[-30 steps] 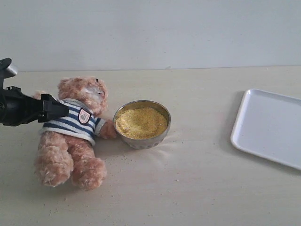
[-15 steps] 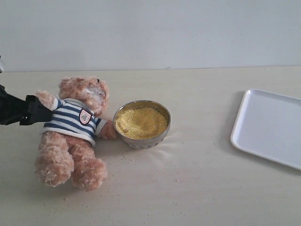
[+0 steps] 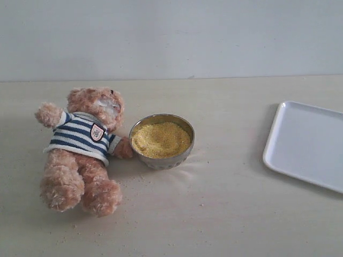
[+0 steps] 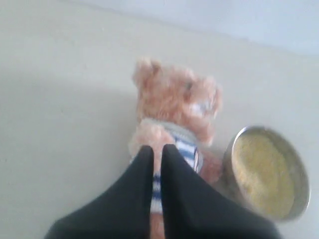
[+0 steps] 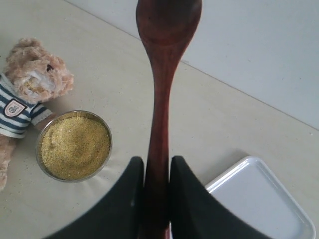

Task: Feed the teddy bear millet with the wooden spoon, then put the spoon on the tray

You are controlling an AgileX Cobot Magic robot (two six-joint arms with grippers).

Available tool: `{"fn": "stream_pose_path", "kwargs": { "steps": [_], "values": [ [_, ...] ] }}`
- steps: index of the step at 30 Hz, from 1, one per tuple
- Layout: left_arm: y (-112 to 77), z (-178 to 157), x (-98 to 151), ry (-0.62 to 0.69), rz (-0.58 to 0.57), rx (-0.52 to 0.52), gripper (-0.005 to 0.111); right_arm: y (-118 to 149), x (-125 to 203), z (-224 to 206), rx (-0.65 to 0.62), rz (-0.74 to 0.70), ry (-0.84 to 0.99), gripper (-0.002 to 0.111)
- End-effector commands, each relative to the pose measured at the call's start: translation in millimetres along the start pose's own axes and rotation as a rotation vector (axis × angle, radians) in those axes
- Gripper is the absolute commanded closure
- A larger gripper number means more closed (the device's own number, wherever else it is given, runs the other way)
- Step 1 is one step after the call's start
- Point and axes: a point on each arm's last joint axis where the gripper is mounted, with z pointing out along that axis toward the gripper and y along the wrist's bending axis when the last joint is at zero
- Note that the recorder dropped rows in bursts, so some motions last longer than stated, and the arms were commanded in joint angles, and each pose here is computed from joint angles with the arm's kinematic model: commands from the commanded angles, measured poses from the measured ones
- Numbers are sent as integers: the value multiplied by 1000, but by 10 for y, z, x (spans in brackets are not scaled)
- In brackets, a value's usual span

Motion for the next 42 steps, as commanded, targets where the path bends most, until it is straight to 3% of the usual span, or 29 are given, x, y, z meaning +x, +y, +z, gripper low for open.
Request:
{"fn": "stream_pose_path", "kwargs": {
  "steps": [1,4,10,15,20,22,25,26,29,33,38,42],
  "values": [
    [-64,-397,-224,-302,-228,-6,102,-4,0,-46,3,10,-12,108],
    [-101,-697,-332,-504,-325,20,102,-4,0,-46,3,10,-12,108],
    [-130,-1325,-207,-850,-103,-50,102,-5,0,-46,5,9,-12,108],
    [-180,-1822,202,-1028,63,-77,102,-7,1,-46,7,2,-11,108],
    [-166,-2010,647,-1103,84,-33,102,-12,2,-46,12,5,-10,108],
    [-139,-2053,864,-1146,182,-73,102,-16,3,-46,17,4,-9,108],
    [-40,-1827,1082,-1072,337,-170,102,-18,3,-46,19,11,-9,108],
    [-33,-1760,1117,-1025,339,-156,102,-18,3,-46,19,19,-9,108],
    [53,-1465,1288,-878,303,-124,102,-23,4,-47,24,23,-8,108],
    [206,-1211,1461,-840,209,-142,102,-39,8,-54,43,21,-6,108],
    [325,-961,1682,-739,196,-161,102,-43,9,-54,47,18,-5,108],
    [346,-920,1723,-721,194,-164,102,-43,9,-54,47,18,-5,108]
  ]
}}
